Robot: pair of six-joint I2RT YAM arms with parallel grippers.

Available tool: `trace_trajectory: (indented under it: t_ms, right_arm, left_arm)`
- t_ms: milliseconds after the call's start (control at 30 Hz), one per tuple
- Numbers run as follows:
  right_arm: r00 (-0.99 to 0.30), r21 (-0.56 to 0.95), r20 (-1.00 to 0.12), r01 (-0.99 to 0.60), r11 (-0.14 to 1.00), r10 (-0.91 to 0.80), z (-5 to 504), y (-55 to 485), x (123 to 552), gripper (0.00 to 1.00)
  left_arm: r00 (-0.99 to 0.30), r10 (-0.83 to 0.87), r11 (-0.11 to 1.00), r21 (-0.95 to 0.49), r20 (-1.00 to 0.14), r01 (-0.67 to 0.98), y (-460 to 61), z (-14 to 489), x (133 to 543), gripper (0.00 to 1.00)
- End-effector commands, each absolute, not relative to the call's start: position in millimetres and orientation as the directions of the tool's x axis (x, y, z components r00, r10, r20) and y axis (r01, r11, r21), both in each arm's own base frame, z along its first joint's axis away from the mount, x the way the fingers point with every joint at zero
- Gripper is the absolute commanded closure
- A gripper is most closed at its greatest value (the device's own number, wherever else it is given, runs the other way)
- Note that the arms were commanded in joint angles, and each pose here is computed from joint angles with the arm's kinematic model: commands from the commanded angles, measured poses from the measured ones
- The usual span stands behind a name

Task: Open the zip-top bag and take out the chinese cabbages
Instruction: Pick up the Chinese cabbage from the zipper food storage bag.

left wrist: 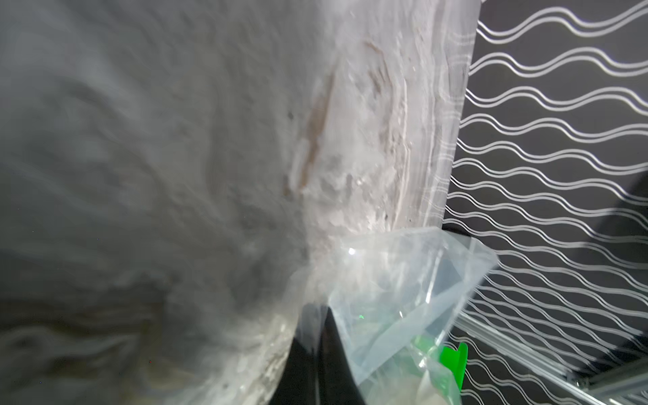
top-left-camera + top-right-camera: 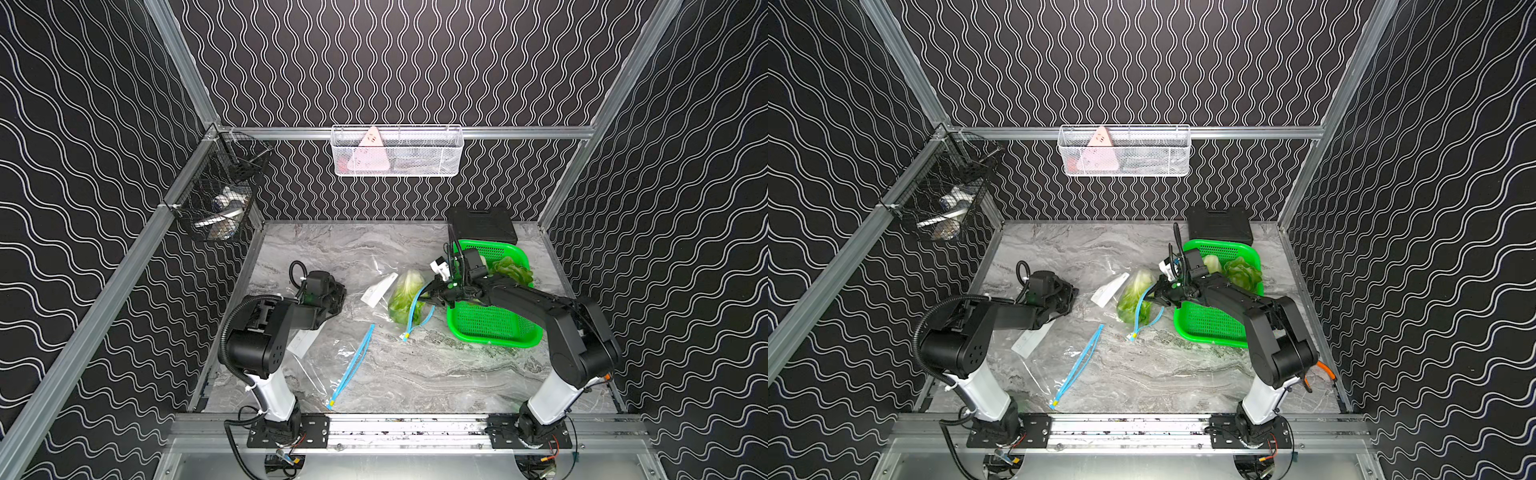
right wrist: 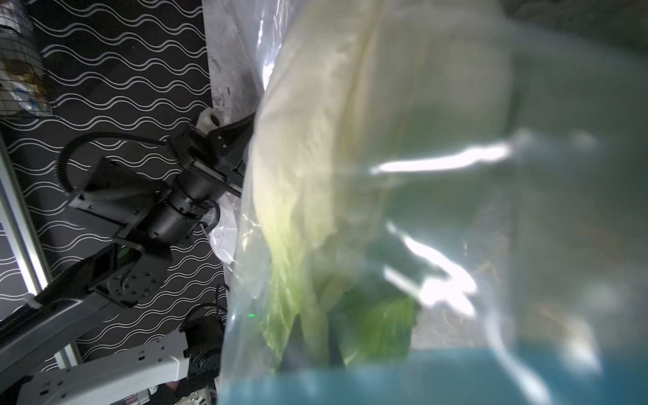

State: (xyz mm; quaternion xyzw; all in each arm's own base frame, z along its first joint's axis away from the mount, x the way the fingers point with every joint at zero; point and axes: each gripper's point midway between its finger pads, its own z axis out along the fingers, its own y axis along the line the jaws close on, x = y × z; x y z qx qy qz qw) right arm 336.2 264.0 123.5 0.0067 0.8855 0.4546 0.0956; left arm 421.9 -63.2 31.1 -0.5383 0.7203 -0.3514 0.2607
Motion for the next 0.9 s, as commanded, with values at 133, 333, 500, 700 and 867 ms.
trace_trajectory:
  t_ms: [133, 333, 500, 700, 867]
  right_arm:
    - [-0.952, 0.813, -0.306, -0.242, 0.529, 0.035, 176.1, 232.7, 315.0, 1.0]
    - [-0.898, 0.789, -0.432, -0.329, 0.519, 0.087, 219.4, 217.9, 307.6, 1.0]
    - [-0.859, 0.762, -0.483, -0.318, 0.564, 0.168, 244.3, 200.1, 313.7, 1.0]
    - [-0.804, 0.703, -0.549, -0.296, 0.647, 0.228, 266.0, 169.0, 313.8, 1.0]
    - [-0.741, 0.607, -0.612, -0.217, 0.765, 0.276, 272.3, 135.2, 319.2, 1.0]
  left_arm:
    - [-0.198, -0.98, 0.123, -0.789, -0.002, -0.602, -32.2, 31.8, 426.9, 1.0]
    - [-0.165, -0.986, 0.099, -0.79, 0.003, -0.605, -22.7, 31.7, 434.5, 1.0]
    - [-0.154, -0.988, 0.093, -0.788, 0.003, -0.608, -17.5, 32.3, 440.6, 1.0]
    - [-0.125, -0.992, 0.069, -0.791, 0.01, -0.608, -3.2, 34.4, 450.1, 1.0]
    - [-0.128, -0.992, 0.07, -0.798, 0.008, -0.599, -0.7, 37.7, 456.7, 1.0]
